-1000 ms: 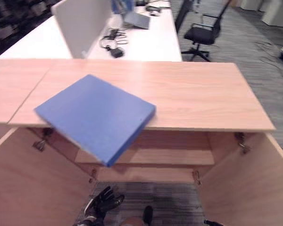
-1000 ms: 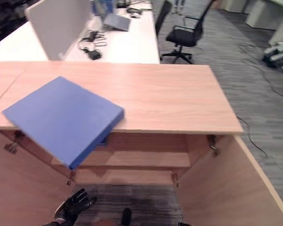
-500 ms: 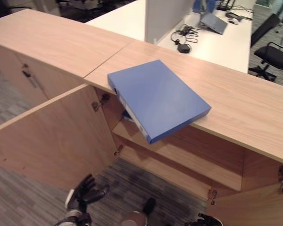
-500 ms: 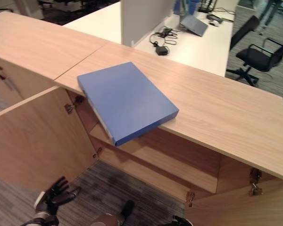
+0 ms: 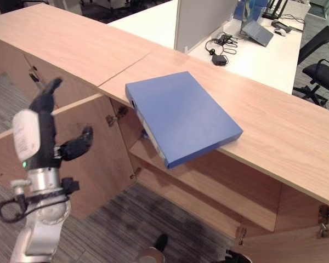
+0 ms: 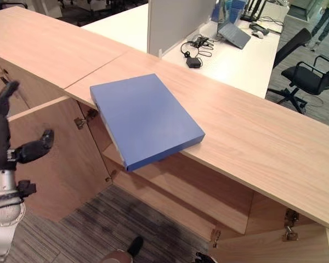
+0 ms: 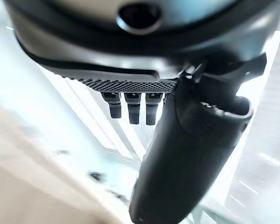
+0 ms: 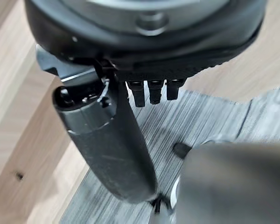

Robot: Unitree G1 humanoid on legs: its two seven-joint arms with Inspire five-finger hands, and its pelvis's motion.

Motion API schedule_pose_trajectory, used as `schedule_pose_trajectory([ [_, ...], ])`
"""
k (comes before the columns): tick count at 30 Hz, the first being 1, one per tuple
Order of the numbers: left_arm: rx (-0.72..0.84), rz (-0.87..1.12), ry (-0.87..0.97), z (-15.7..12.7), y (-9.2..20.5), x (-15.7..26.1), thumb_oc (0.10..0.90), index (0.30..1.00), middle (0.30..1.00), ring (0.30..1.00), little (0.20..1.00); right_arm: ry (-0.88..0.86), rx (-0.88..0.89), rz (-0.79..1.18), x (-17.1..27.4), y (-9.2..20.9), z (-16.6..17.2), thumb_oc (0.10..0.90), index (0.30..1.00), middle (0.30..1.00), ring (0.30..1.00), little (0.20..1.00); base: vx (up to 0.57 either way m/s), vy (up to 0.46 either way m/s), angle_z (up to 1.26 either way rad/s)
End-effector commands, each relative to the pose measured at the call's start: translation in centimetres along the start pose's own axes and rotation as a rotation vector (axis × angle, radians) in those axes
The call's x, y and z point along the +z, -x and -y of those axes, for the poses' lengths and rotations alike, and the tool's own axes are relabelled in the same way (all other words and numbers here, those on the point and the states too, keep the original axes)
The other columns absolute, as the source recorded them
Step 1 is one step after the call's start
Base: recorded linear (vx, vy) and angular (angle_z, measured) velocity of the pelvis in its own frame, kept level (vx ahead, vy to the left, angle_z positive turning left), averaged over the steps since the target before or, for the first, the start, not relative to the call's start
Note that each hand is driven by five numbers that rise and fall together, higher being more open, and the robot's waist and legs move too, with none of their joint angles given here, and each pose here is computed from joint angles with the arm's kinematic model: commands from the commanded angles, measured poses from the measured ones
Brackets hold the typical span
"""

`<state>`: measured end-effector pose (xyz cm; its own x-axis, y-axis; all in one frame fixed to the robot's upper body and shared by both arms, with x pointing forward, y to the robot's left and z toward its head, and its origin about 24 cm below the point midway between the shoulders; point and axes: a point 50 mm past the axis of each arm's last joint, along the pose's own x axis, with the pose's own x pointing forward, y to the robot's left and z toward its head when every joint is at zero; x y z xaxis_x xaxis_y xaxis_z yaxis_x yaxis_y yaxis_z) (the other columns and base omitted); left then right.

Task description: Put the empty folder in the office cabinet

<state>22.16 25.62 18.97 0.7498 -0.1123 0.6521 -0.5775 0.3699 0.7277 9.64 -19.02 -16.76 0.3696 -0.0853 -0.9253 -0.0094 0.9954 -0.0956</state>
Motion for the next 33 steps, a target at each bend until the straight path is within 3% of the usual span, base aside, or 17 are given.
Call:
schedule_pose_trajectory([
  [1,0.121,0.204,-0.036,-1.7,-1.5,2.6,0.8,0.9,0.9,0.9,0.9,0.031,-0.026,0.07,1.5,0.0,1.1,0.8,0.9,0.9,0.9,0.9,0.06,0.019,-0.01],
  [8,0.018,0.47,-0.083,-1.4,-3.0,6.0,0.8,0.9,0.9,0.9,0.9,0.06,-0.018,0.056,1.1,0.0,1.0,0.8,0.9,0.9,0.9,0.9,0.03,0.036,-0.08],
  [19,-0.053,0.373,-0.118,-1.4,-1.6,4.0,0.8,0.9,0.9,0.9,0.9,0.046,-0.022,0.019,-0.1,0.1,1.2,0.8,0.9,0.9,0.9,0.9,0.01,0.007,-0.03],
  [33,0.079,0.31,-0.166,-2.5,-2.1,2.9,0.8,0.9,0.9,0.9,0.9,0.049,-0.014,0.02,0.1,0.1,0.9,0.8,0.9,0.9,0.9,0.9,0.0,0.0,0.0],
])
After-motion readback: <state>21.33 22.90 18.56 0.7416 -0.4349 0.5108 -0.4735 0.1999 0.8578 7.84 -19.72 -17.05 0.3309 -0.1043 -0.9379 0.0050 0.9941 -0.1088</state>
